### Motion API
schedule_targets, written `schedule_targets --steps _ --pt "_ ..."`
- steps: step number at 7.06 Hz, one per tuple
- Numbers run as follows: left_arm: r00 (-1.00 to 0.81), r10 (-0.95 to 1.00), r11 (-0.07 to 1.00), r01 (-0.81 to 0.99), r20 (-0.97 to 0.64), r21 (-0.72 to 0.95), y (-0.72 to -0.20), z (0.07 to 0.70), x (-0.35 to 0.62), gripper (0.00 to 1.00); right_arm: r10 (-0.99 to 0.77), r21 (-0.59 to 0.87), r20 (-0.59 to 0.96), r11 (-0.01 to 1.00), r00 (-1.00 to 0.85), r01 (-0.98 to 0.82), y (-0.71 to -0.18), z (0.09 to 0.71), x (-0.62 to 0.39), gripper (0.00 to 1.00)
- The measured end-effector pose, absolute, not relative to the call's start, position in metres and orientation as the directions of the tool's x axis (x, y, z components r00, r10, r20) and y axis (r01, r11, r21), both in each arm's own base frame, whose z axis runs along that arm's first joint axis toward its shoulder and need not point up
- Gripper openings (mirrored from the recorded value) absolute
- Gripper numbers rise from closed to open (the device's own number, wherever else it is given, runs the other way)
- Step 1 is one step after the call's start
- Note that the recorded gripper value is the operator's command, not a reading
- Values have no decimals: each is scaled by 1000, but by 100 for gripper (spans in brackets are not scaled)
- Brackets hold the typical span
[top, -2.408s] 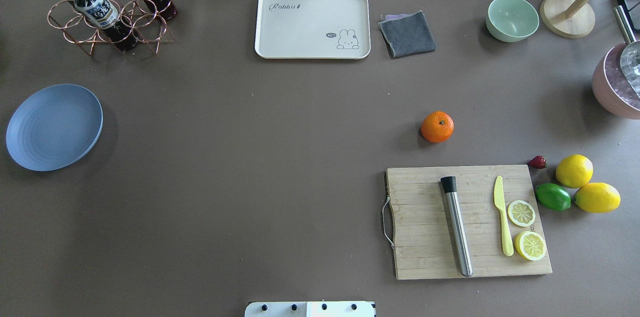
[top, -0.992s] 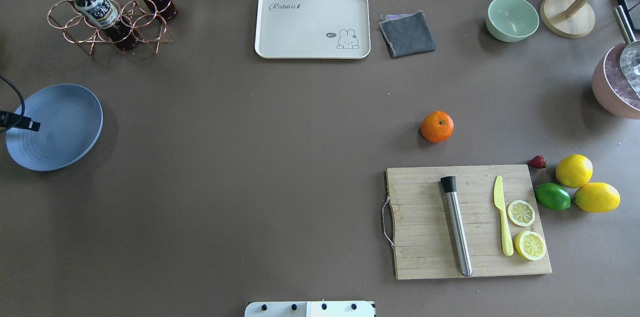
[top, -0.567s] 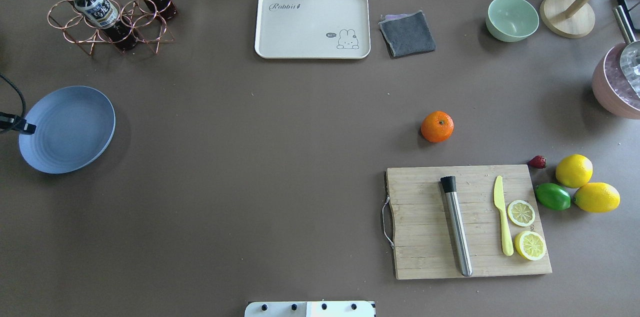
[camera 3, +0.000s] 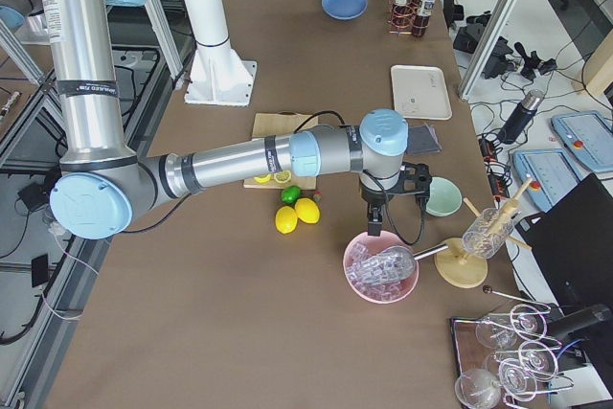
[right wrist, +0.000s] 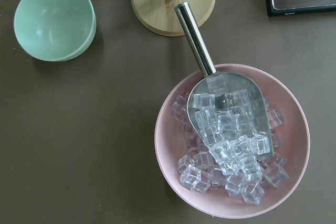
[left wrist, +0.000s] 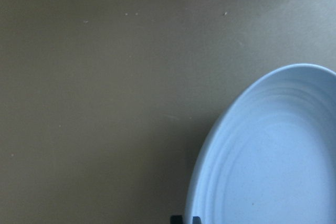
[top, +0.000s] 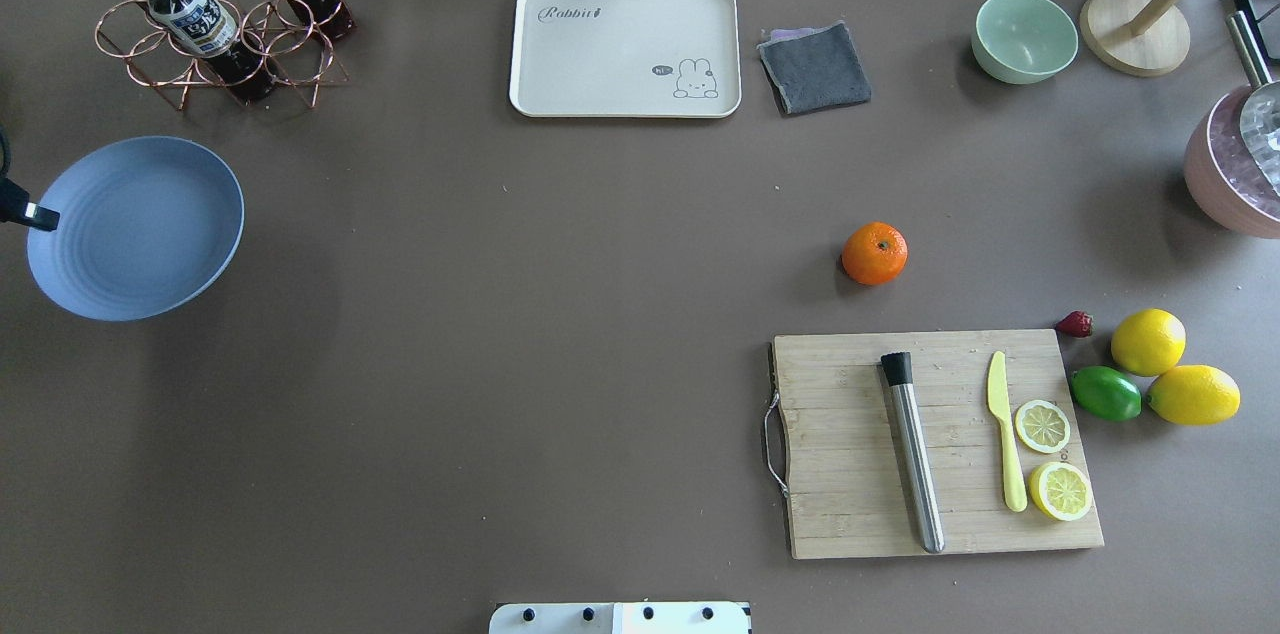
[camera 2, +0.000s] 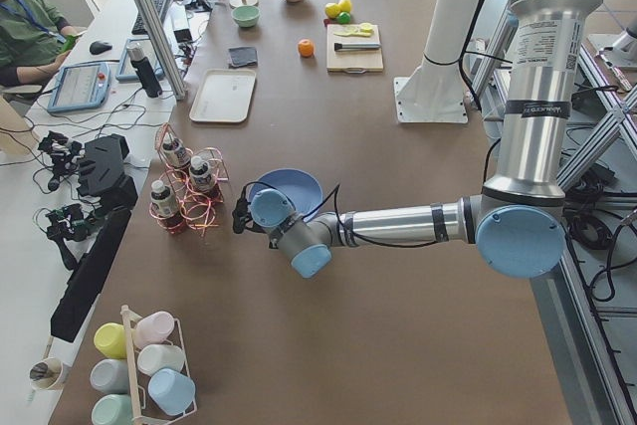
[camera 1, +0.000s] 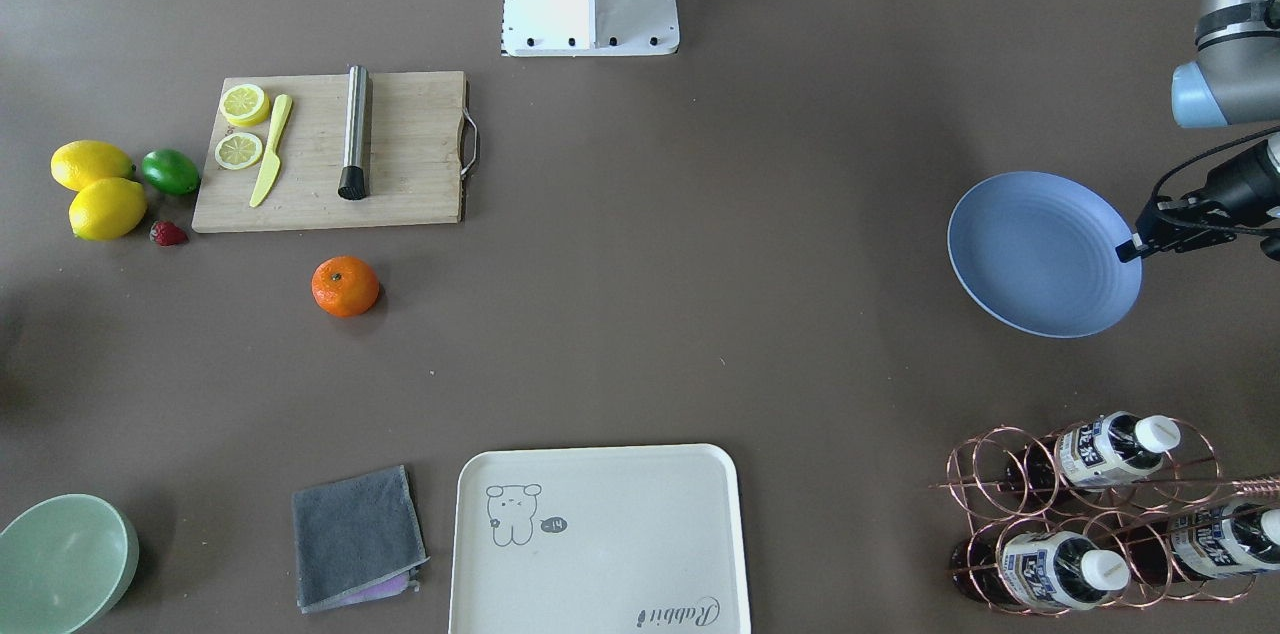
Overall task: Pick orange to plate
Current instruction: 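Push the blue plate toward the table center with the left gripper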
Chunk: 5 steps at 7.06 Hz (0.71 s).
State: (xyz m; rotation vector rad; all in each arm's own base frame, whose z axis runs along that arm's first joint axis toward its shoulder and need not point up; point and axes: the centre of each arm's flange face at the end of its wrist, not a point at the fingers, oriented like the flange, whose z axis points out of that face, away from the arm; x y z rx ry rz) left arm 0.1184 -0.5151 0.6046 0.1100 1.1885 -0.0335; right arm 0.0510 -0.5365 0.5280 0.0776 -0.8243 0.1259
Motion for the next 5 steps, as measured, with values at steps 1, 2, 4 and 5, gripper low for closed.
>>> schedule_targets --steps 1,2,4,5 --pt "349 -16 991 127 -937 31 -521 566 121 0 82 21 740 989 668 -146 -540 523 40 100" --pt "345 -50 986 167 -937 8 -523 531 143 0 87 22 746 988 660 -154 -546 514 22 100" --pt "330 -114 976 212 -937 -44 -501 465 237 0 116 7 770 982 627 -190 -561 482 -38 100" --pt "311 -142 970 232 -940 -69 -494 439 277 0 135 -5 779 978 612 -209 -566 465 -66 100"
